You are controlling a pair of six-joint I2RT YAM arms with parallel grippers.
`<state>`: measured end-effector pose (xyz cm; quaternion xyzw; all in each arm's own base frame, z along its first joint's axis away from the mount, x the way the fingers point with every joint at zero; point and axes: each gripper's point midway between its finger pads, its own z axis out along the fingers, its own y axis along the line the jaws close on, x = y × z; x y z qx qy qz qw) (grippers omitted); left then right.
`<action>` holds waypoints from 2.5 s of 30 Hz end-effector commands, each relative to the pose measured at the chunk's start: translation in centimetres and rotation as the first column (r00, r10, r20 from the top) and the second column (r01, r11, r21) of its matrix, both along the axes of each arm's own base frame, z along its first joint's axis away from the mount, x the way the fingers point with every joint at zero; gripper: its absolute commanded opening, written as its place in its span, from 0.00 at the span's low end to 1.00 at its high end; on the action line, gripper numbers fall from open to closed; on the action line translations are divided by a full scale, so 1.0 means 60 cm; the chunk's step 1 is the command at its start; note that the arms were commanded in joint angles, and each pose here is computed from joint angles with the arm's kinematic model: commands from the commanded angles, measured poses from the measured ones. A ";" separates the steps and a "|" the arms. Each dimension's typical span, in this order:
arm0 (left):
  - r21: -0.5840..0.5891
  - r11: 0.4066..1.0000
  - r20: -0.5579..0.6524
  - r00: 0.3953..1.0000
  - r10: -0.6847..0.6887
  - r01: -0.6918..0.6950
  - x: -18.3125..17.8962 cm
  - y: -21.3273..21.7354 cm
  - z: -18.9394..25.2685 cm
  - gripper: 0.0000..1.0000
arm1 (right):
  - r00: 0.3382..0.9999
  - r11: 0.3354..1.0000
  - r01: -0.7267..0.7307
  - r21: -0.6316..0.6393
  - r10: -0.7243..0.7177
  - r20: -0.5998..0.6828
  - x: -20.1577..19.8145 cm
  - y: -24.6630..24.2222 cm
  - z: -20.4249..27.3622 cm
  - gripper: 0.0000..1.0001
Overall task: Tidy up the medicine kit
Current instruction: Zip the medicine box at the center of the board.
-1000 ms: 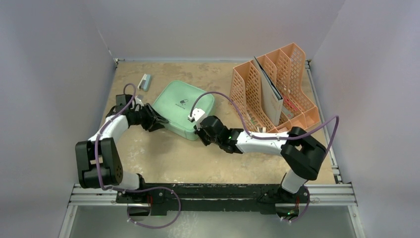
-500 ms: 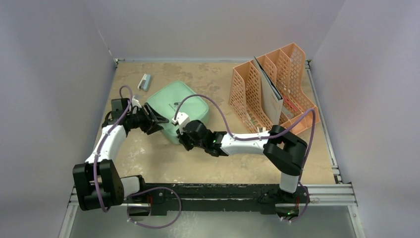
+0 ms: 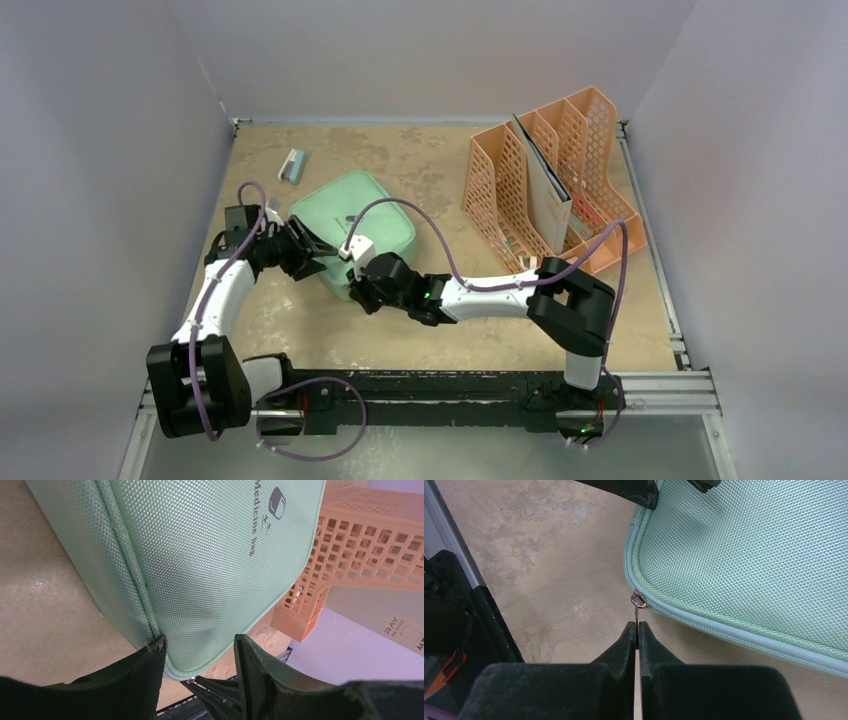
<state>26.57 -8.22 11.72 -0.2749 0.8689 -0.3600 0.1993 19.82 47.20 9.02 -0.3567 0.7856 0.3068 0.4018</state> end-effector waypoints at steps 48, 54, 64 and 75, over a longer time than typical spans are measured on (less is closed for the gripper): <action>0.091 0.974 -0.190 0.956 0.223 -0.209 -0.046 0.031 -0.080 0.00 | 0.985 0.993 0.110 -0.037 -0.103 0.139 0.060 -0.045 0.007 0.00; 0.096 0.975 -0.195 0.957 0.217 -0.201 -0.047 0.031 -0.083 0.00 | 0.978 0.989 0.139 -0.045 -0.131 0.160 0.082 -0.062 0.009 0.00; 0.118 0.974 -0.193 0.957 0.215 -0.195 -0.047 0.037 -0.082 0.00 | 0.962 0.975 0.211 -0.066 -0.196 0.189 0.137 -0.116 0.018 0.00; 0.131 0.973 -0.203 0.955 0.214 -0.190 -0.047 0.039 -0.087 0.00 | 0.942 0.958 0.276 -0.084 -0.252 0.223 0.172 -0.159 0.020 0.00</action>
